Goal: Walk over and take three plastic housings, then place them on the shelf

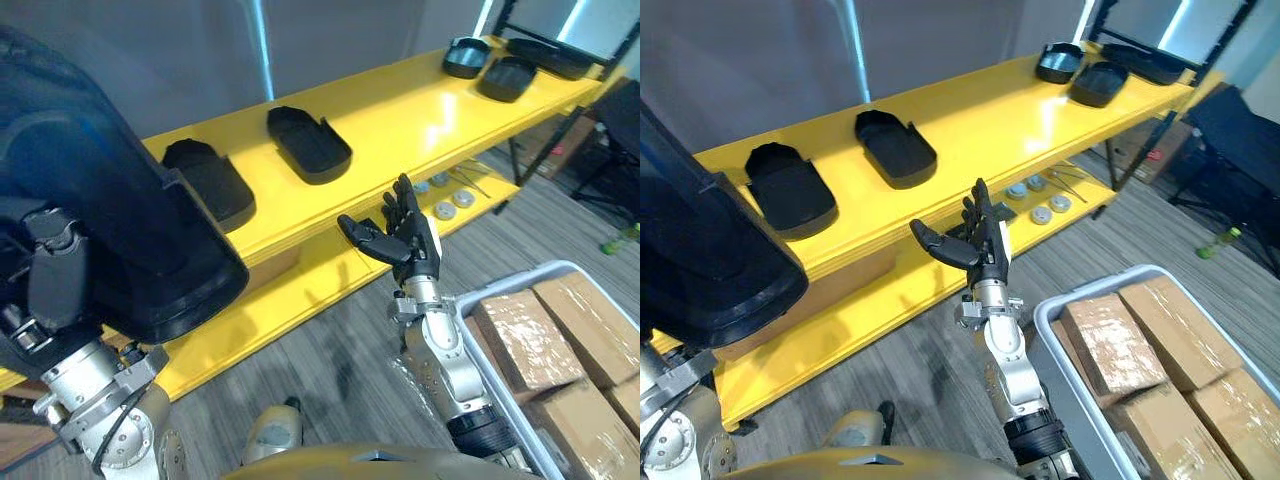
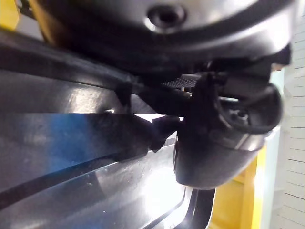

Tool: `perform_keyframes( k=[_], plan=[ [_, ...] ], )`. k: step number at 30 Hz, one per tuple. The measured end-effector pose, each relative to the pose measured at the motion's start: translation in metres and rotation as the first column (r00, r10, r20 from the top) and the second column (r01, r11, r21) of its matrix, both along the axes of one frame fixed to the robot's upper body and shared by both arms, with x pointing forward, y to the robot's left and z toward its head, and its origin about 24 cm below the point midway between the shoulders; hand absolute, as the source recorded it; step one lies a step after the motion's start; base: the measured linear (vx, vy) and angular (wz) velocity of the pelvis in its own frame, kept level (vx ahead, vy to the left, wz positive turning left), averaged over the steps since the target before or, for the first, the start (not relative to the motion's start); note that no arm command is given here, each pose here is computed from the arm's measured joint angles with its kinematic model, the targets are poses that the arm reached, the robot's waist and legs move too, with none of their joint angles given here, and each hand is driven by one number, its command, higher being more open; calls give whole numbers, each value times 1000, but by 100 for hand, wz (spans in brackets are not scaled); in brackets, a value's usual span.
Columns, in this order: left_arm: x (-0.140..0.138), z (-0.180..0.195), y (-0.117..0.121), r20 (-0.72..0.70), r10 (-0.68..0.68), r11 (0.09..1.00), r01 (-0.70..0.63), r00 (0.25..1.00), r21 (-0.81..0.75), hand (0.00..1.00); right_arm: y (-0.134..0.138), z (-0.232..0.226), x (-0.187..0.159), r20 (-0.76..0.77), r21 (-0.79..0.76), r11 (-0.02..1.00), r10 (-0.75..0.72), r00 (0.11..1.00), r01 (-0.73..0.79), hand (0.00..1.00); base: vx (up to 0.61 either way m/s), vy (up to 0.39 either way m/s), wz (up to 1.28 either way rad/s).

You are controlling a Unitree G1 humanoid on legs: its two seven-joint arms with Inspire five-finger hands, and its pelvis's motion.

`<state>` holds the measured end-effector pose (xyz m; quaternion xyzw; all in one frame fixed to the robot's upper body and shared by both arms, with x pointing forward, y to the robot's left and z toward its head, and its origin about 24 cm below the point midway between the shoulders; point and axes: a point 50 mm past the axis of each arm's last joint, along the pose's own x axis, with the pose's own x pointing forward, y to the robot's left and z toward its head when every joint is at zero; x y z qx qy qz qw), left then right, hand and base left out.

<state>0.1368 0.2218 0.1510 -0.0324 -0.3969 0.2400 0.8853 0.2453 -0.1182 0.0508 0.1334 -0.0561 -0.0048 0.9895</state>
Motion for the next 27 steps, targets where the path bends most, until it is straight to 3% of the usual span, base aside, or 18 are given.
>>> perform_keyframes(
  k=[3,9,15,19,27],
  plan=[
    [8,5,-10,5,-126,988,125,992,89,0,-1,-2,-6,8,3,998,-66,998,66,100,79,-45,64],
    [23,-10,-14,-56,-72,996,75,996,50,0,-11,42,13,270,-37,999,-26,963,37,100,-76,-53,-19],
    [28,-11,-20,-48,-58,998,60,997,29,0,-15,94,9,559,31,999,-54,827,45,100,-162,-35,-15],
    [24,-7,-11,-36,-24,998,26,999,62,0,-6,127,-1,718,76,996,-18,696,-53,100,45,130,-11],
    [28,5,-4,-6,-64,988,64,998,138,0,11,107,5,650,54,986,84,756,-156,100,296,123,56]
  ],
)
